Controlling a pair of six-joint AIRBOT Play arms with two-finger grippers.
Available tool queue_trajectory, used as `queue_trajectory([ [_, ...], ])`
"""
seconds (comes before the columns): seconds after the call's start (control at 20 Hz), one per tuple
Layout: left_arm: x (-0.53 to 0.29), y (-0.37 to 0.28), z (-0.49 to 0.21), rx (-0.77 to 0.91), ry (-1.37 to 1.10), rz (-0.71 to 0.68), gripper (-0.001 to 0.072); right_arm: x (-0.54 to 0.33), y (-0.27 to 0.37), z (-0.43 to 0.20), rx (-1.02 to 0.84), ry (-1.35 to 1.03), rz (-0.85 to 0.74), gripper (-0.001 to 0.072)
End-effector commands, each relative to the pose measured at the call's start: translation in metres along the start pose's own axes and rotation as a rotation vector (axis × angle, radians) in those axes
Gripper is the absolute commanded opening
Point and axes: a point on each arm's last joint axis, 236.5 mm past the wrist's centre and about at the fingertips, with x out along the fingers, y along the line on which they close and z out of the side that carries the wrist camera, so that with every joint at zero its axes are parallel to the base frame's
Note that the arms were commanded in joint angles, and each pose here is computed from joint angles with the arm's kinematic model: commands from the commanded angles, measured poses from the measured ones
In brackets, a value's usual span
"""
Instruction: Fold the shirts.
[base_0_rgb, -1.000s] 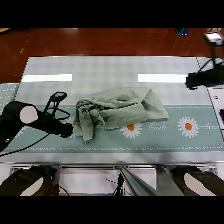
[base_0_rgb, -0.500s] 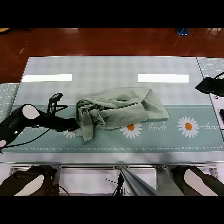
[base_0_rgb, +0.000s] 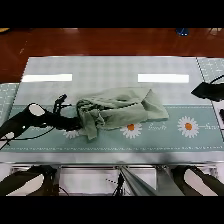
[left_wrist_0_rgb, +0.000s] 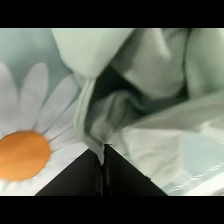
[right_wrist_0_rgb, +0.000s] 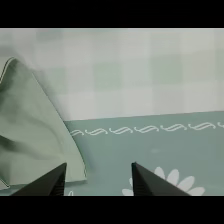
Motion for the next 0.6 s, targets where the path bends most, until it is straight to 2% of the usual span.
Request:
queue_trajectory([
  [0.0,-0.012,-0.006,-0.003,0.046,-0.007,-0.001,0.0022,0.033,0.009,-0.028,0.070,0.036,0.073,0.0500],
  [0.05,-0.015,-0.008,-0.003,0.056,-0.014,0.001,0.0022,0.045,0.016,-0.037,0.111,0.039,0.113,0.0526],
  [0.2,-0.023,-0.014,-0.001,0.076,-0.037,-0.006,0.0022,0.075,0.040,-0.060,0.214,0.102,0.253,0.0528],
  [0.55,-0.045,-0.032,0.019,0.129,-0.090,-0.024,0.0022,0.112,0.031,-0.084,0.270,0.219,0.259,0.0527],
])
